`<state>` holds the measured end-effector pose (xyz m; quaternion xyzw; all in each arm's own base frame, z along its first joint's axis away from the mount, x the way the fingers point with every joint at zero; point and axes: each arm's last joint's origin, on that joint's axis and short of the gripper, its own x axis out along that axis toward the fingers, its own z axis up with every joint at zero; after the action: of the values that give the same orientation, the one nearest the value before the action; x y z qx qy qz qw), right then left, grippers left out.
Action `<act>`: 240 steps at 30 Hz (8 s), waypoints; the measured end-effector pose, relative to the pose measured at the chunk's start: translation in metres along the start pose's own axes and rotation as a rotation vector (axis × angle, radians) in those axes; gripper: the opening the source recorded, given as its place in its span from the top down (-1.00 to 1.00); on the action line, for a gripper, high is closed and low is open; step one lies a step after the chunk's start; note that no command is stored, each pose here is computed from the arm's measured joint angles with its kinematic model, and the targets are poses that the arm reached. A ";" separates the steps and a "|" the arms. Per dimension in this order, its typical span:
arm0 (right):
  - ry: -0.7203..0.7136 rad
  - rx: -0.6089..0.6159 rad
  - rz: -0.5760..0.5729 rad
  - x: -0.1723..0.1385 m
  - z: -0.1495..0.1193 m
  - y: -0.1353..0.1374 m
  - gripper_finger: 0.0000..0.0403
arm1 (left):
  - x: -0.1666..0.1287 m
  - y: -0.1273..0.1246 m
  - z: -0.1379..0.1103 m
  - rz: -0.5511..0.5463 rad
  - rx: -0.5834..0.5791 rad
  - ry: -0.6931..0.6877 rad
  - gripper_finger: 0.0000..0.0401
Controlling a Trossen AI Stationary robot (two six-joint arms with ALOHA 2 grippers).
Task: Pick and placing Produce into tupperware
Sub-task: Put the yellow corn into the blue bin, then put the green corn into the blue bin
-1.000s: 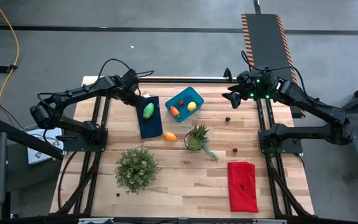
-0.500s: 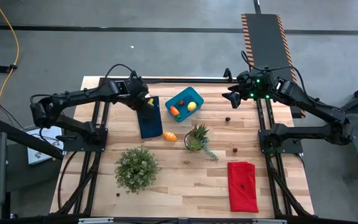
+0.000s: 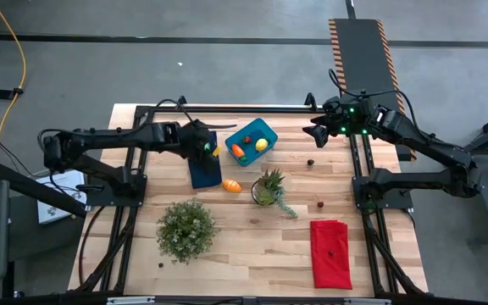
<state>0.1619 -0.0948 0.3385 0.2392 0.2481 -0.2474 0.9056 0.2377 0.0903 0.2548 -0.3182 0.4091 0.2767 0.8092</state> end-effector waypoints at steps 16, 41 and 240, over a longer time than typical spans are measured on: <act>0.000 -0.003 0.001 0.000 0.000 0.000 -0.27 | -0.012 -0.017 0.004 -0.114 0.013 -0.125 0.96; -0.002 0.000 0.001 0.001 0.000 0.000 -0.27 | -0.148 -0.012 0.017 -0.049 0.189 -0.489 0.96; -0.027 -0.024 0.009 0.002 0.003 0.001 -0.27 | 0.067 0.000 0.132 0.120 0.166 0.223 0.62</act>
<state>0.1653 -0.0969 0.3400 0.2259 0.2376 -0.2437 0.9127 0.3363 0.2009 0.2601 -0.2538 0.5362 0.2529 0.7643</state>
